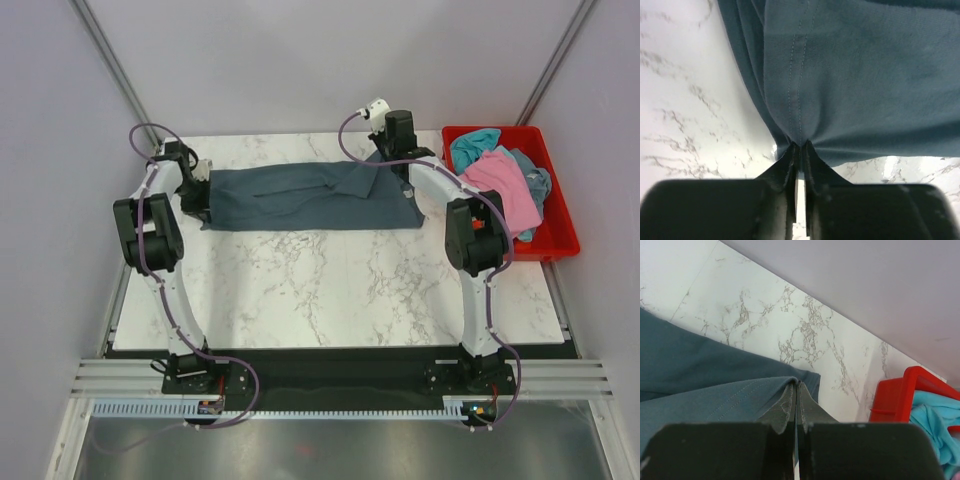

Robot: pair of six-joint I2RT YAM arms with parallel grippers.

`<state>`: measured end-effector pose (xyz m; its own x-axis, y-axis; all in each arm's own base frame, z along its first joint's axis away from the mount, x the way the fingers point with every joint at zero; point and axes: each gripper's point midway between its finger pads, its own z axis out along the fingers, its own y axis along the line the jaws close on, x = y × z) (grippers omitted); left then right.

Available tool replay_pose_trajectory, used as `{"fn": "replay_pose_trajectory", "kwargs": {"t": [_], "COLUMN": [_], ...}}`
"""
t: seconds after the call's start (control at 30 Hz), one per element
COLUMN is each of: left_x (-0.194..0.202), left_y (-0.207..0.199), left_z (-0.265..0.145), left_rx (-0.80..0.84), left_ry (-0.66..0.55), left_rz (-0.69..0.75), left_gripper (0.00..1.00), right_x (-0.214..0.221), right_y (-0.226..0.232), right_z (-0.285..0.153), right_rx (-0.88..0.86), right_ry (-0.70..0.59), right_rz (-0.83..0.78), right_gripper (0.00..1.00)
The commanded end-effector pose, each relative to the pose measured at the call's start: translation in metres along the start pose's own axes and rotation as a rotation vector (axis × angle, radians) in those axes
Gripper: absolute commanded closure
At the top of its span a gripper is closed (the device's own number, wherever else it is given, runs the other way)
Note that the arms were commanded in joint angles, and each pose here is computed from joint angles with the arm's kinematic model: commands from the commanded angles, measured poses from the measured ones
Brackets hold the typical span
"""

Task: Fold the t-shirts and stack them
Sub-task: Fold the tshirt

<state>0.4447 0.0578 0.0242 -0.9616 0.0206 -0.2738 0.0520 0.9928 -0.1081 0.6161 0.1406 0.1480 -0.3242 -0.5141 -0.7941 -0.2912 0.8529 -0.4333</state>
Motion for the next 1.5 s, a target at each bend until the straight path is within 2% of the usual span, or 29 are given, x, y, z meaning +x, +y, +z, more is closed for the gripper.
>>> {"fn": "replay_pose_trajectory", "kwargs": {"t": [0.0, 0.07, 0.13, 0.17, 0.23, 0.27, 0.3, 0.37, 0.47, 0.53, 0.57, 0.67, 0.7, 0.8, 0.93, 1.1, 1.47], "left_x": [-0.002, 0.005, 0.009, 0.01, 0.009, 0.008, 0.005, -0.006, -0.014, -0.017, -0.016, -0.014, -0.016, -0.017, -0.028, -0.027, -0.015], "left_y": [0.003, 0.001, -0.002, -0.003, -0.003, -0.007, -0.009, -0.02, -0.035, -0.045, -0.05, -0.068, -0.073, -0.085, -0.09, -0.086, -0.092], "left_z": [-0.031, -0.034, -0.041, -0.045, -0.055, -0.06, -0.066, -0.088, -0.106, -0.105, -0.098, -0.079, -0.076, -0.055, -0.037, -0.022, -0.012], "left_rx": [-0.031, -0.03, -0.031, -0.032, -0.038, -0.027, -0.02, 0.004, 0.039, 0.078, 0.1, 0.192, 0.205, 0.237, 0.259, 0.252, 0.287], "left_ry": [-0.047, -0.038, -0.046, -0.05, -0.071, -0.085, -0.103, -0.169, -0.216, -0.218, -0.204, -0.166, -0.161, -0.134, -0.126, -0.093, -0.06], "left_rz": [-0.005, -0.008, -0.011, -0.012, -0.013, -0.012, -0.017, -0.004, 0.02, 0.035, 0.039, 0.04, 0.042, 0.066, 0.076, 0.081, 0.034], "left_gripper": [0.86, 0.79, 0.53, 0.37, 0.29, 0.27, 0.24, 0.24, 0.21, 0.21, 0.21, 0.26, 0.27, 0.32, 0.34, 0.36, 0.39], "right_x": [-0.017, -0.017, -0.017, -0.018, -0.019, -0.021, -0.026, -0.032, -0.045, -0.044, -0.051, -0.031, -0.032, -0.005, 0.016, 0.026, 0.048], "right_y": [-0.009, -0.009, -0.009, -0.01, -0.014, -0.016, -0.021, -0.026, -0.033, -0.026, -0.013, 0.028, 0.05, 0.1, 0.141, 0.161, 0.164], "right_z": [0.009, 0.011, 0.011, 0.01, 0.008, 0.006, 0.0, -0.009, -0.032, -0.046, -0.053, -0.058, -0.062, -0.068, -0.064, -0.053, -0.055], "right_rx": [0.024, 0.025, 0.029, 0.035, 0.053, 0.062, 0.074, 0.088, 0.079, 0.032, -0.047, -0.222, -0.338, -0.538, -0.672, -0.687, -0.626], "right_ry": [-0.055, -0.056, -0.054, -0.053, -0.053, -0.055, -0.064, -0.071, -0.102, -0.1, -0.12, -0.06, -0.065, 0.046, 0.107, 0.138, 0.192], "right_rz": [0.039, 0.041, 0.04, 0.044, 0.053, 0.064, 0.07, 0.078, 0.084, 0.086, 0.089, 0.112, 0.127, 0.171, 0.185, 0.164, 0.07], "right_gripper": [1.0, 1.0, 1.0, 0.97, 0.81, 0.64, 0.57, 0.46, 0.4, 0.4, 0.41, 0.44, 0.44, 0.46, 0.49, 0.52, 0.55]}}
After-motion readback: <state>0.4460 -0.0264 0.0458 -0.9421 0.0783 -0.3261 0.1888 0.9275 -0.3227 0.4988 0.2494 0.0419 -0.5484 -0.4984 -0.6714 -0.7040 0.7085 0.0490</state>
